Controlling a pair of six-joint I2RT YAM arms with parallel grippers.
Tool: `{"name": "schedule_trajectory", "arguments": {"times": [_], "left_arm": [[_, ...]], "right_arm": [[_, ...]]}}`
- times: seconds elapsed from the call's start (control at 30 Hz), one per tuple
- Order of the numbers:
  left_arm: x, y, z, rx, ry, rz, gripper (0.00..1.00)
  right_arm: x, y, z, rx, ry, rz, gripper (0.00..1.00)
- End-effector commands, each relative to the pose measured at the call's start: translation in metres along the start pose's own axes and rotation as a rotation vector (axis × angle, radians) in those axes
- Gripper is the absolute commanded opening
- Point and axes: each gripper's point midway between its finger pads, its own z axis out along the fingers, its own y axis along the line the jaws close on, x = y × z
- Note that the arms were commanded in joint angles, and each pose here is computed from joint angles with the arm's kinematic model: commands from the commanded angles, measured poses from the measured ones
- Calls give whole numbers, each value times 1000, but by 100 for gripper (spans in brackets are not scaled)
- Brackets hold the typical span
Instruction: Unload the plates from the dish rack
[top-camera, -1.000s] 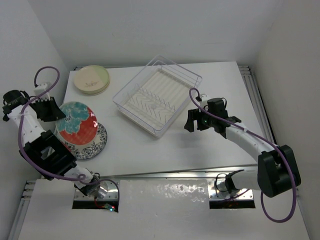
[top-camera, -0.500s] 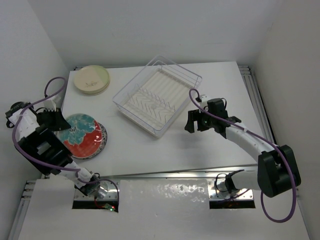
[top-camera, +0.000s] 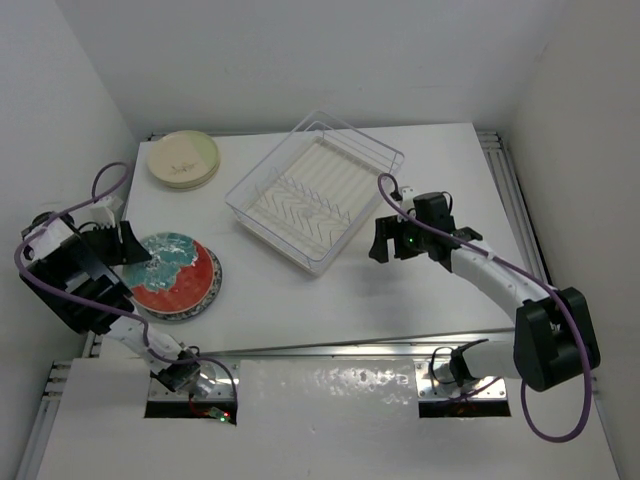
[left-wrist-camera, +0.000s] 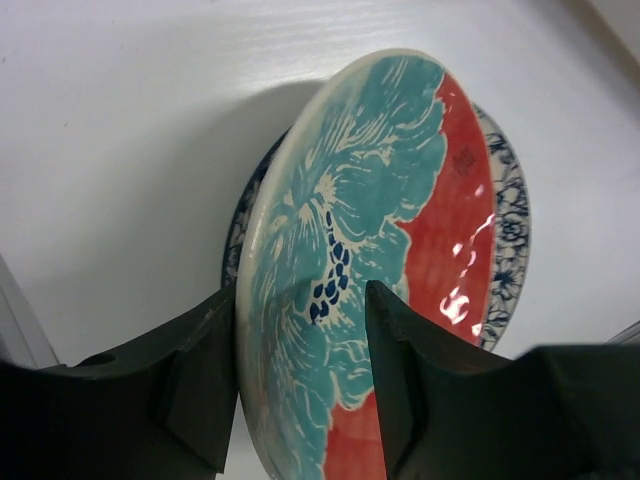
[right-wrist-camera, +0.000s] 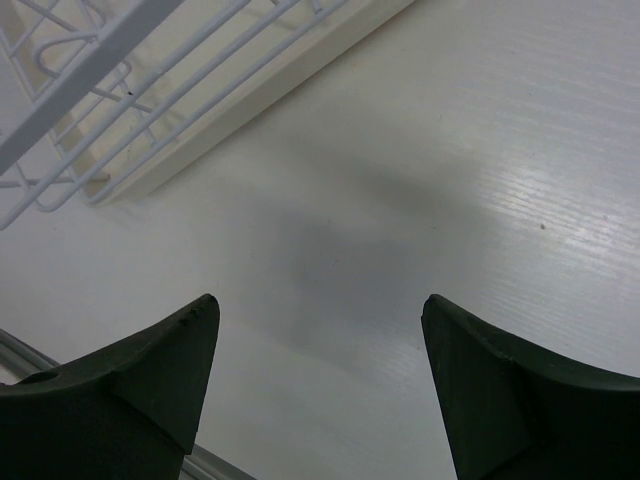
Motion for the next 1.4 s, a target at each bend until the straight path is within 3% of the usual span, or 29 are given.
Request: {"name": "schedule_trajectory", "arguments": {"times": [0.0,0.17,0.33,0.53,0.73,1.0,1.17,1.3,1.37], "left_arm": [[-3,17,-1,-42,7,18,47],[11,23,9,-54,60,46,49],[28,8,23,-53,140,170,56],[35,2,26,-34,153,224,61],[20,-3,22,-20,118,241,62],[-50,-8,-8,-84,-43,262,64],[-102,8,-37,-392,-141,182,66],[-145,29,-94,-796,-222,144,68],[-170,27,-126,-909,-270,107,72]], "right_arm": [[-24,6,-3,-7,-45,-18,81],[-30,8,-4,-10,-51,-1,81],[-31,8,-5,-6,-41,16,81],[-37,11,-6,-8,-52,40,81],[-37,11,-7,-8,-51,45,81],[-44,3,-12,47,-73,27,82],[-66,-18,-32,195,-191,45,85],[-81,-43,-62,363,-328,45,93],[-85,-67,-85,523,-400,59,98]]}}
